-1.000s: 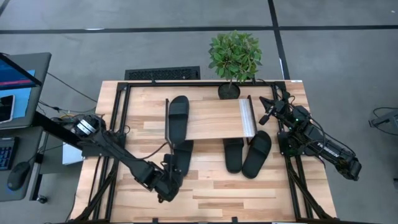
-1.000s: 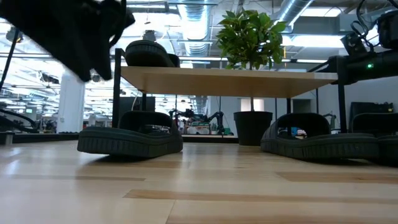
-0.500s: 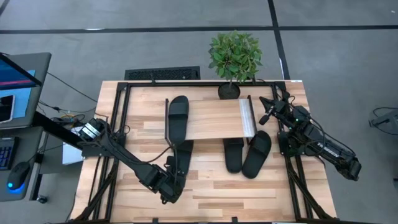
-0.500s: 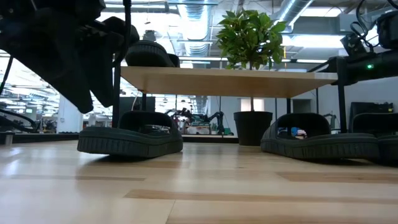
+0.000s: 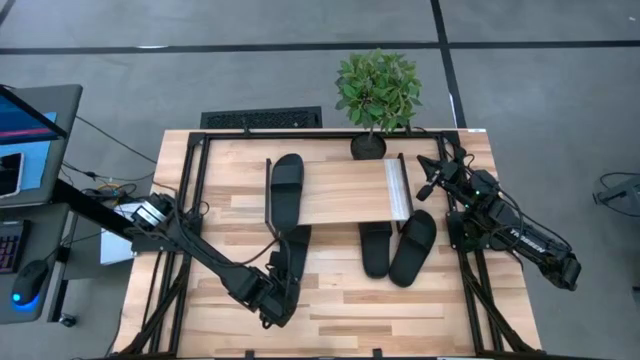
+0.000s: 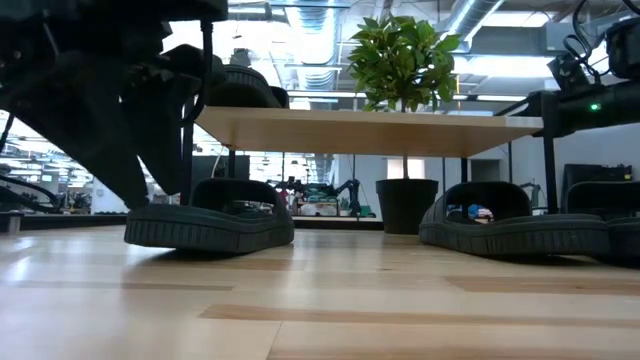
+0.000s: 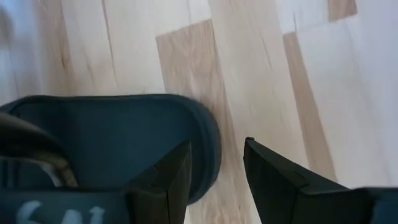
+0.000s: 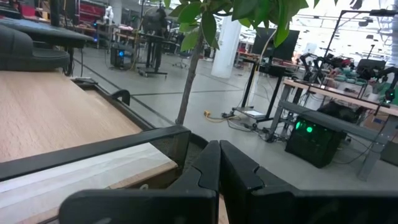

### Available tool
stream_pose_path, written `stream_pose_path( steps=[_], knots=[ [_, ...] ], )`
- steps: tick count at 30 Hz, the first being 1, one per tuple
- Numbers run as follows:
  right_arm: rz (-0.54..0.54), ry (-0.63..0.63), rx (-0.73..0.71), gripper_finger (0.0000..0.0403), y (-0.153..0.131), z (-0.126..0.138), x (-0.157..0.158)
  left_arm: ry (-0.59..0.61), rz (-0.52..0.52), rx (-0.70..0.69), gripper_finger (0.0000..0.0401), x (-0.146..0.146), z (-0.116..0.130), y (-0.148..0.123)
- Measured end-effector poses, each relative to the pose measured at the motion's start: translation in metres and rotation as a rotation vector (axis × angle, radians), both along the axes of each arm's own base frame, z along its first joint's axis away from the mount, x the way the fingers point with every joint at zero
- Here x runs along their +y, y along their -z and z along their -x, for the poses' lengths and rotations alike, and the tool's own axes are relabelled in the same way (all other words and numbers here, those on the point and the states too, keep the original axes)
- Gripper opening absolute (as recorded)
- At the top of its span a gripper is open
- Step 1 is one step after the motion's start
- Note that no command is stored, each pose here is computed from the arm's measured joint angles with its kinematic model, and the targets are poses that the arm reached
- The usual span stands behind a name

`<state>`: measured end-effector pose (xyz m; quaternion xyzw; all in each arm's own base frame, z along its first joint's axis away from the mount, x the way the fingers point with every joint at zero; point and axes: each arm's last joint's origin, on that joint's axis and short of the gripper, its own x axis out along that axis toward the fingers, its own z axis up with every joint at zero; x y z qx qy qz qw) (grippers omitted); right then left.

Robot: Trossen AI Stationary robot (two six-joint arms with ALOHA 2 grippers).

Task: Pick and place slides into the shelf
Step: Put the black slide on the shelf

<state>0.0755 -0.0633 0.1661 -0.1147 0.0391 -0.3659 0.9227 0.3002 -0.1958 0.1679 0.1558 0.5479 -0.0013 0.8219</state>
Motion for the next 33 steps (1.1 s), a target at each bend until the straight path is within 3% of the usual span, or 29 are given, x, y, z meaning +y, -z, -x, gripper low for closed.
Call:
stream_pose_path(
  steps=[22, 33],
  knots=[
    [0.0, 0.0, 0.0, 0.0, 0.0, 0.0, 0.0, -0.013, 0.022, 0.018, 0.0137, 0.008, -0.006, 0.001],
    [0.003, -0.002, -0.003, 0.0, 0.0, 0.0, 0.0, -0.006, 0.051, 0.056, 0.0137, 0.006, -0.014, 0.021]
  ],
)
